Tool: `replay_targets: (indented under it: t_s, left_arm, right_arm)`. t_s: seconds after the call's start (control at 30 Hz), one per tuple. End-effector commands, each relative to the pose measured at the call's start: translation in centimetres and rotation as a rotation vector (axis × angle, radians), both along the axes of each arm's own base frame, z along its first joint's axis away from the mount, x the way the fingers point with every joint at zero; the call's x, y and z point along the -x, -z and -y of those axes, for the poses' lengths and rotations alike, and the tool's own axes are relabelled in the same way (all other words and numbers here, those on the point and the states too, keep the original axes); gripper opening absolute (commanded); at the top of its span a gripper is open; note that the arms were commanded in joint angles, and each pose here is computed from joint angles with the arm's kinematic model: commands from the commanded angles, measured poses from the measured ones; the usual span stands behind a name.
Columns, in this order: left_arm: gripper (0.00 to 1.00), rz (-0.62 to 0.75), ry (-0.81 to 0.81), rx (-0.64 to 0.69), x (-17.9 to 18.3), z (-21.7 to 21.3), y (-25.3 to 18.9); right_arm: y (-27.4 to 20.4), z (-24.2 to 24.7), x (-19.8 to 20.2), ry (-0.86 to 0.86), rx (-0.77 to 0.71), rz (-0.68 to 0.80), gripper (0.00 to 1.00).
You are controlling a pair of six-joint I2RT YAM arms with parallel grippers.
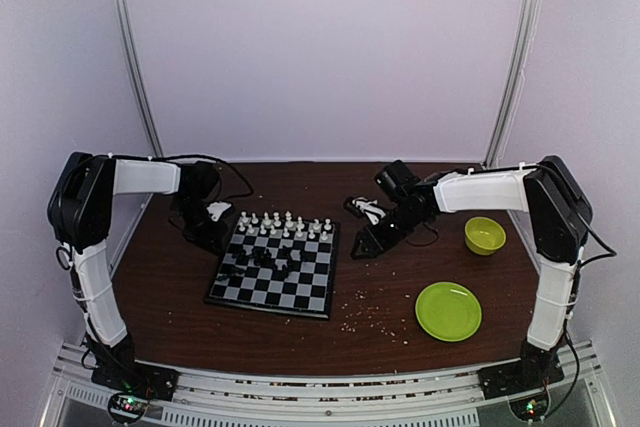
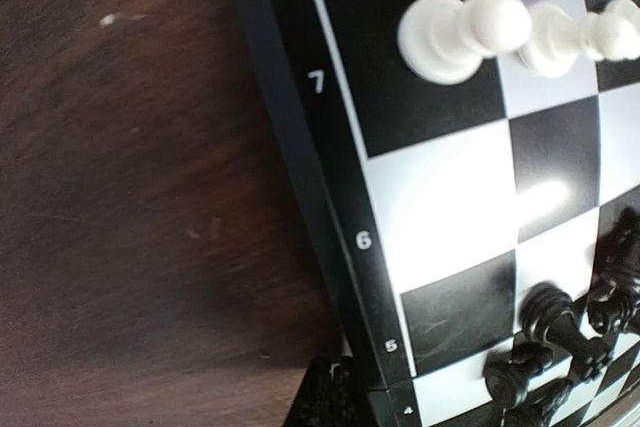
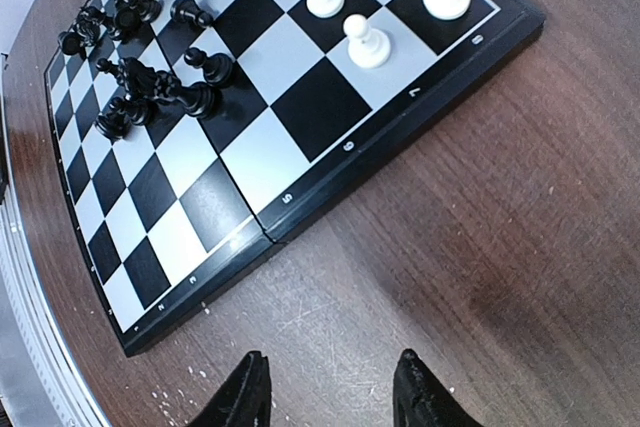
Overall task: Set up the chess pieces on the board
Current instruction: Position the chessboard at the center of the board.
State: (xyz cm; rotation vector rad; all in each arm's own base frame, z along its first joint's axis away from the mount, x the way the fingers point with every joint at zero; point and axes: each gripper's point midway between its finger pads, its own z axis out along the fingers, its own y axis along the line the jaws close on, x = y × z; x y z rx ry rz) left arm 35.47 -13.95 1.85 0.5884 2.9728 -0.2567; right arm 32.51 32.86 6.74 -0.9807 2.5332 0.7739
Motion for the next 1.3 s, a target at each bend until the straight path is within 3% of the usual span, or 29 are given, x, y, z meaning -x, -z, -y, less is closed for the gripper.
replay_targets:
  t_s: [0.0, 0.63, 1.27]
  left_arm:
    - [0.00, -0.019, 0.044, 0.053, 0.9, 2.3, -0.1]
    - [0.00, -0.054, 0.175, 0.095, 3.6, 6.7, -0.4]
    - [0.00, -0.114, 0.289, 0.160, 6.5, 9.7, -0.6]
  right_arm:
    - [1.6, 1.0, 0.7, 0.003, 0.047, -0.029, 0.42]
    - [2.3, 1.4, 1.1, 0.000, 0.066, -0.044, 0.41]
    - [-0.6, 4.7, -0.2, 0.063, 0.093, 0.074, 0.43]
